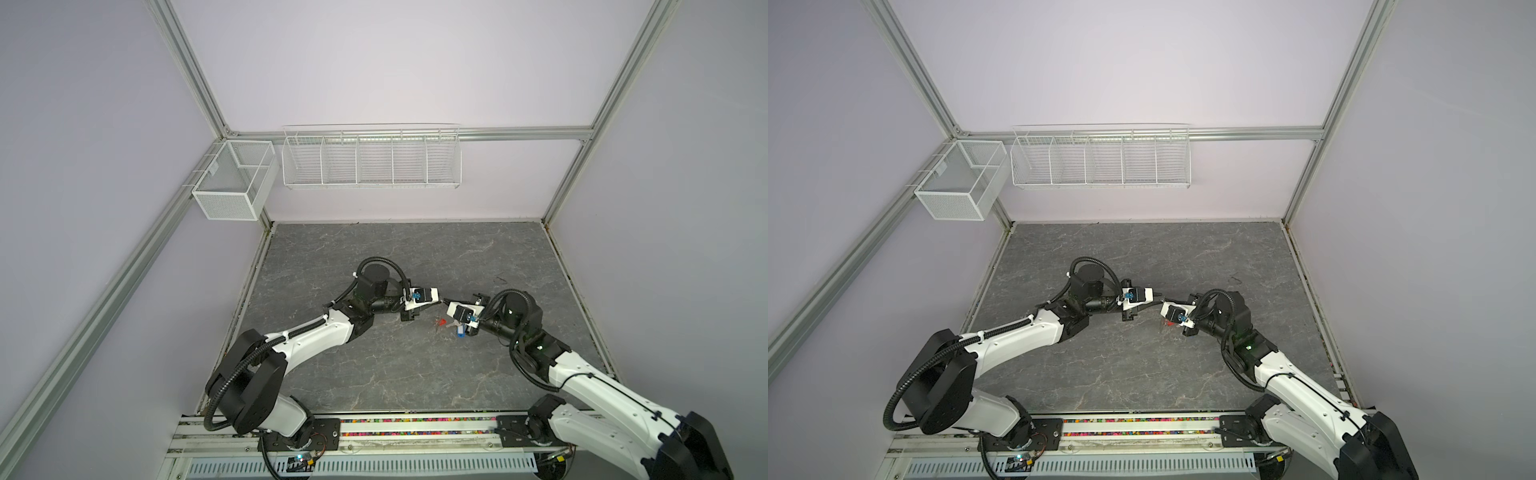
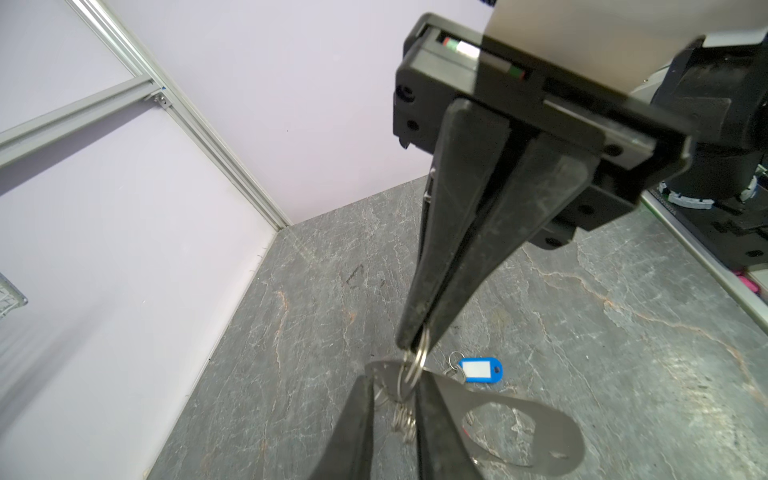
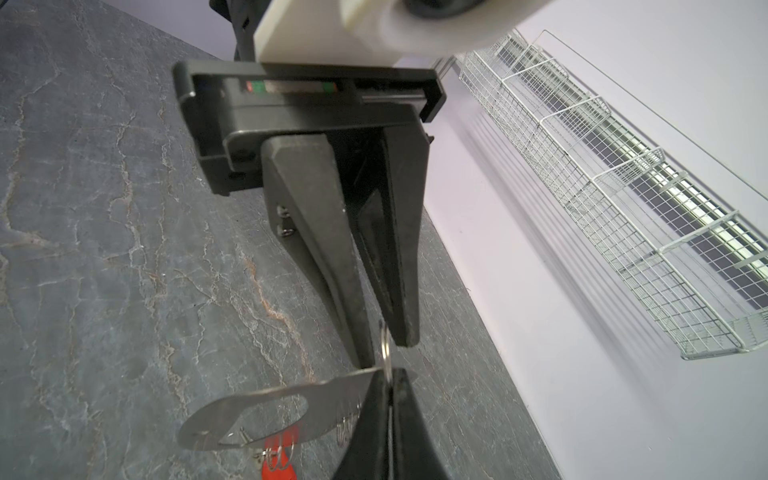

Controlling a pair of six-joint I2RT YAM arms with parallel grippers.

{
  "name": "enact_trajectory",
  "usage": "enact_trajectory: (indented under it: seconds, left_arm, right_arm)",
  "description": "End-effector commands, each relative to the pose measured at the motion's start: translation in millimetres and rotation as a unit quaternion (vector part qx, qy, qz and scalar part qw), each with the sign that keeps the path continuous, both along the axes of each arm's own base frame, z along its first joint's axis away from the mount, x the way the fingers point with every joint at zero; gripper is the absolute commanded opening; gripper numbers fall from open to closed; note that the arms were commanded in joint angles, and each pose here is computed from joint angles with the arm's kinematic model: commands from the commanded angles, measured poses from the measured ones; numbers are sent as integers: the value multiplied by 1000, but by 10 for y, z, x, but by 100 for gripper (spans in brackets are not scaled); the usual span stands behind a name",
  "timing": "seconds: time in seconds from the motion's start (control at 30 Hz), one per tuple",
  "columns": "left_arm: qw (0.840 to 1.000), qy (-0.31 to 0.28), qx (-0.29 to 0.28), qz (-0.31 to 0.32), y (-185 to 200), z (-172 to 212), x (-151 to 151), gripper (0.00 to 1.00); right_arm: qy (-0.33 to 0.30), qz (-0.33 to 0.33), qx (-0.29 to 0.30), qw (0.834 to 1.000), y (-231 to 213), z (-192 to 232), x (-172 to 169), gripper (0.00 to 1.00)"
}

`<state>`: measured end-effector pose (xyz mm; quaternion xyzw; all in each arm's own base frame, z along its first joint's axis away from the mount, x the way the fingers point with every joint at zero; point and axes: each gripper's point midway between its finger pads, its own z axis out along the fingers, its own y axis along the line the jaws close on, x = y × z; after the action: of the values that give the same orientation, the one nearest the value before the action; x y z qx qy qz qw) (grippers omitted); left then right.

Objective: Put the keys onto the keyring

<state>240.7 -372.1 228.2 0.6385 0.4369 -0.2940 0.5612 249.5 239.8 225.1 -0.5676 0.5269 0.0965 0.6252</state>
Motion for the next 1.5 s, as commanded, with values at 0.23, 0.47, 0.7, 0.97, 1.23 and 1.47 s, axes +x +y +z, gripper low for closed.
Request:
enact_trajectory:
  seconds: [0.23, 0.47, 0.7, 0.97, 1.23, 1.47]
  left_arm:
    - [1000, -7, -8, -18, 6, 91, -105, 14]
    - [1000, -13, 0, -26, -3, 123, -137, 0]
    - [993, -17, 118, 6, 108, -1, -41, 0]
    - [979, 24, 203, 19, 196, -35, 19, 0]
    - [972, 65, 223, 26, 145, -60, 68, 0]
    - [966, 86, 240, 46, 119, -123, 126, 0]
  right_arm:
    - [-2, 2, 20, 1000, 21, 52, -21, 7]
    - [13, -4, 22, 1000, 32, 20, 17, 15]
    - [33, -76, 34, 996, -145, 18, 173, 38]
    - [73, -60, 76, 993, -140, 41, 128, 39]
    - [95, -34, 107, 989, 4, -12, 140, 34]
    - [102, -15, 100, 990, 63, -69, 101, 31]
